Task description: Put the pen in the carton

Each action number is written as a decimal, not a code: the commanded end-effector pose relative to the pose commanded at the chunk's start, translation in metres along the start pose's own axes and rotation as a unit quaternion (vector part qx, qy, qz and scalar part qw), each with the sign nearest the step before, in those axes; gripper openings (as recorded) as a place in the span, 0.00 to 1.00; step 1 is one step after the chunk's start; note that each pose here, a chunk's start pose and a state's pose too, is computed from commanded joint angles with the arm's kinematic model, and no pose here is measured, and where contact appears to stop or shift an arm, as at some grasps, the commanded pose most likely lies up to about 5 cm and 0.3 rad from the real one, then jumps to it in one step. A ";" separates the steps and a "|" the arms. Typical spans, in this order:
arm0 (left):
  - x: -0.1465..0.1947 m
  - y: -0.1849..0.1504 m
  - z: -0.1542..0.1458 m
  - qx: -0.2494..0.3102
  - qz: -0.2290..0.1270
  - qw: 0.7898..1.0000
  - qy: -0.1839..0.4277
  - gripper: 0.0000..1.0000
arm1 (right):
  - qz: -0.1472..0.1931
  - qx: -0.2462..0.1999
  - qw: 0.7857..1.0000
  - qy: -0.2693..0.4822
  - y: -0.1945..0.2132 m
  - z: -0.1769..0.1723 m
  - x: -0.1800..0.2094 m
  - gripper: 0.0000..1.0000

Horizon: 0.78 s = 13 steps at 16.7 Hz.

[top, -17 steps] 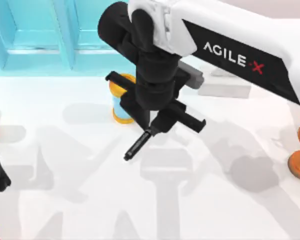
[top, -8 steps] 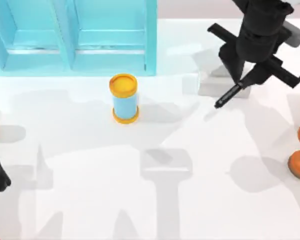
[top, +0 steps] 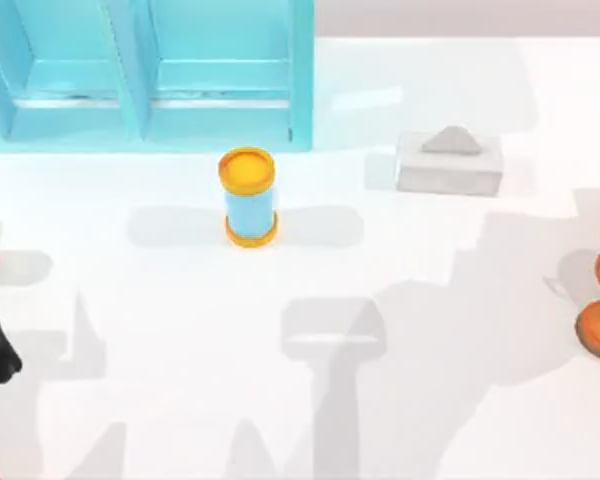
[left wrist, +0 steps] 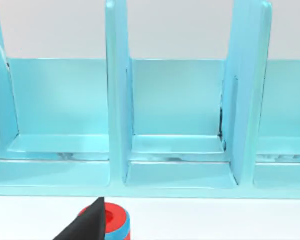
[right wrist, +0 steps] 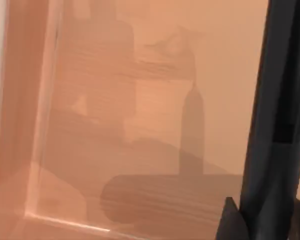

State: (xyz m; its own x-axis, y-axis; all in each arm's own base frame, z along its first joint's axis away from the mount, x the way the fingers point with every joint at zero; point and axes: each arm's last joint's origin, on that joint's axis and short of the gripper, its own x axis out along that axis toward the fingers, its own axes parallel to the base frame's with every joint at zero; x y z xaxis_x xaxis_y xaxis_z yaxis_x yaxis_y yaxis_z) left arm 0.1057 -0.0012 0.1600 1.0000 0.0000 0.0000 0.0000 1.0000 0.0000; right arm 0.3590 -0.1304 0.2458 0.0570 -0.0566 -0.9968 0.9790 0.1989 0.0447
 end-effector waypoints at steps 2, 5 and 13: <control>0.000 0.000 0.000 0.000 0.000 1.000 0.000 1.00 | -0.001 0.050 0.999 0.014 -0.034 0.031 0.001 0.00; 0.000 0.000 0.000 0.000 0.000 1.000 0.000 1.00 | 0.006 0.096 0.995 0.030 -0.064 0.053 0.001 0.00; 0.000 0.000 0.000 0.000 0.000 1.000 0.000 1.00 | 0.007 0.103 0.994 0.033 -0.065 0.054 0.005 0.00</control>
State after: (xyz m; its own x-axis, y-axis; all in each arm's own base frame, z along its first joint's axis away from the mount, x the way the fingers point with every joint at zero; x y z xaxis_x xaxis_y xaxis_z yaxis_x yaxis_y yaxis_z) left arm 0.1057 -0.0012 0.1600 1.0000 0.0000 0.0000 0.0000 1.0000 0.0000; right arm 0.3063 -0.1964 0.2412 0.0641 0.0097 -0.9979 0.9979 -0.0052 0.0640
